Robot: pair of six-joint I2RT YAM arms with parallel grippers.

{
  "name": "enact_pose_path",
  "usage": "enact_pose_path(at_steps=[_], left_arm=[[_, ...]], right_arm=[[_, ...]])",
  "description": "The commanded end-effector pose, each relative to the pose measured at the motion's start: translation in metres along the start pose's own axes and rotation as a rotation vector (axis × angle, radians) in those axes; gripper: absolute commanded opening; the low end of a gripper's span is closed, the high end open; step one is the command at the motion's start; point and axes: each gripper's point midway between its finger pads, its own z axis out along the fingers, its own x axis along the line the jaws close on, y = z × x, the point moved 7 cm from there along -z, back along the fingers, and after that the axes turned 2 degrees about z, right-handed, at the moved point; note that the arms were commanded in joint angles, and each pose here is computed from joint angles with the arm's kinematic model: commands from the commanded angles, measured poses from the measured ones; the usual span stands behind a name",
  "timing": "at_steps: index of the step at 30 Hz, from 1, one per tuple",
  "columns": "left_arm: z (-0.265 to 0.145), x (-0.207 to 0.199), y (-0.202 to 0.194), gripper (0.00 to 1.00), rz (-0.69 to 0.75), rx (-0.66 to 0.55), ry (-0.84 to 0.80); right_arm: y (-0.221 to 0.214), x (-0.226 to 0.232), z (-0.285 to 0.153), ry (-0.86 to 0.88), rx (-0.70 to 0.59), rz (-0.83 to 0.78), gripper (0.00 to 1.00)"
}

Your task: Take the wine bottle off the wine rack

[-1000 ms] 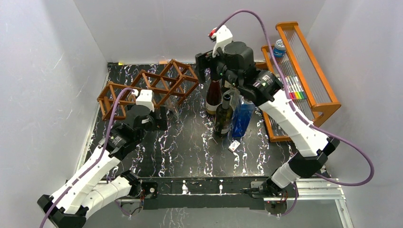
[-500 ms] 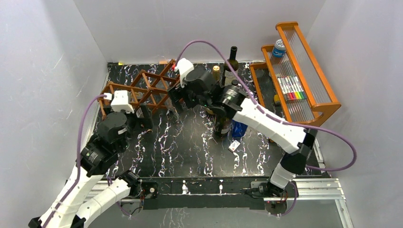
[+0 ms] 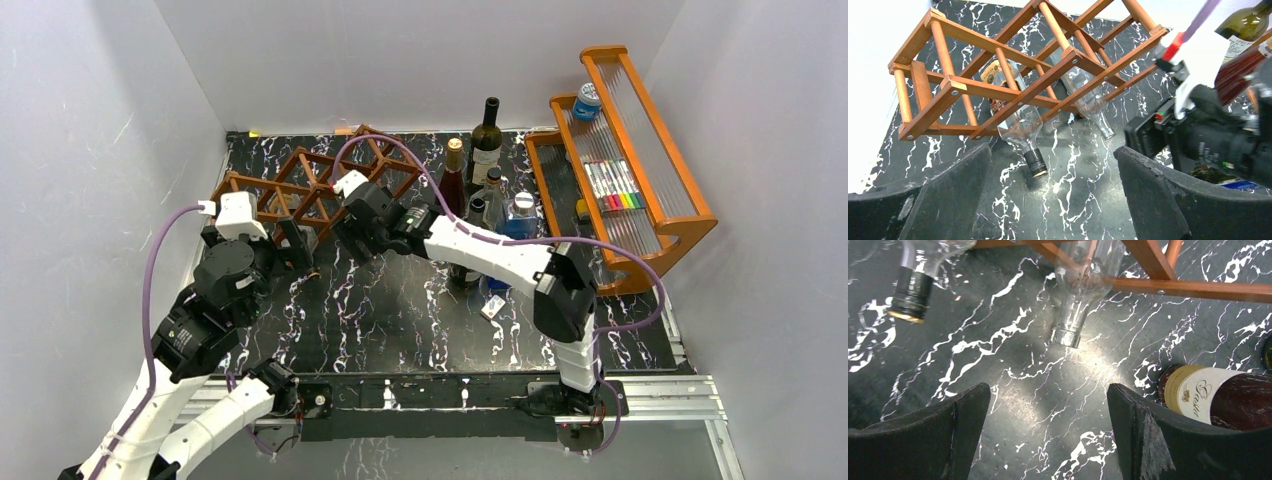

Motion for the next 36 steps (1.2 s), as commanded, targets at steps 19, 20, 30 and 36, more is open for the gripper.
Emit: enact_pose_path(at_steps=[19, 20, 30, 36], left_arm=[[-0.009, 0.004, 0.015, 0.98, -0.036, -0.037, 0.000], [-0.010, 0.004, 0.014, 0.98, -0.037, -0.033, 0.003], [-0.012, 0.004, 0.015, 0.98, -0.038, -0.020, -0.008], [-0.009, -0.001, 0.009, 0.98, -0.051, 0.003, -0.033]], right_arm=[[-0.018, -0.007, 0.134, -0.180, -0.154, 0.186, 0.82], [-0.017, -0.007, 0.137, -0.181, -0.158, 0.182, 0.81], [-0.011, -0.005, 0.152, -0.175, -0.184, 0.155, 0.57], [-0.008, -0.005, 0.140, -0.174, -0.180, 0.144, 0.33]])
